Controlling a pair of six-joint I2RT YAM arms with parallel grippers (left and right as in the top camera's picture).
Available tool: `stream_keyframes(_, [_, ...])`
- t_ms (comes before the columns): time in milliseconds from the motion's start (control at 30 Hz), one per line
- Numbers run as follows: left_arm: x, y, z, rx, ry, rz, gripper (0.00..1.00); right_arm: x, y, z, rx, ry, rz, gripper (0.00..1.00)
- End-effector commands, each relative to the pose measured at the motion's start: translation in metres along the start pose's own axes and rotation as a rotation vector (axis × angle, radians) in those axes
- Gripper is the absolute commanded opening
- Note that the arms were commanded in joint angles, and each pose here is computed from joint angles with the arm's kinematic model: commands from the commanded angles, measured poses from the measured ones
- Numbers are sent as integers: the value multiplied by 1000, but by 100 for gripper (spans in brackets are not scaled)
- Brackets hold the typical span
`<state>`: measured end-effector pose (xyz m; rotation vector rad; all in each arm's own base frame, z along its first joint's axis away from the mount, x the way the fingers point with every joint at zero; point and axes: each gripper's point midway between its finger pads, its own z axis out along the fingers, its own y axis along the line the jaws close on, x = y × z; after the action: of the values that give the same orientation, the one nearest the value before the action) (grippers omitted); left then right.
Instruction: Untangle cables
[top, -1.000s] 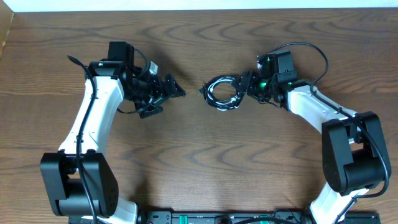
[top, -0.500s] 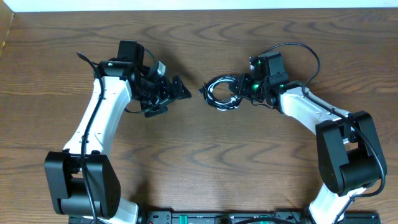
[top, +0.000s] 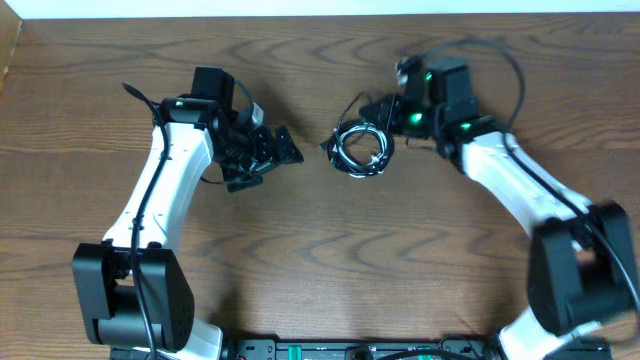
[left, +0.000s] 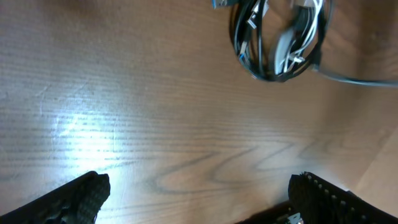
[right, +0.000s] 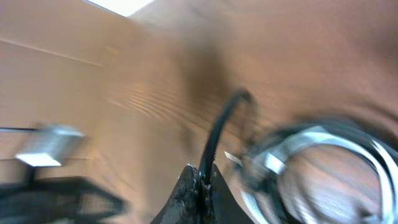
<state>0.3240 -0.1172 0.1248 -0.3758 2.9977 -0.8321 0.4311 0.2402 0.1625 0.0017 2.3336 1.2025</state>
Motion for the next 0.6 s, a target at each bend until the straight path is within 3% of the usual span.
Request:
stream_keyframes(0, [5,-3,2,-16,14,11,98,-42,93,-60,-170,-132,-174,1])
stream_keyframes(200, [14,-17,11,-16,34,66,98,-50,168,-133,-269,-271,-309,1])
stream_keyframes(567, [22,-27,19,-34,43,118,98,-82,223,-198,-318,-484,-386,1])
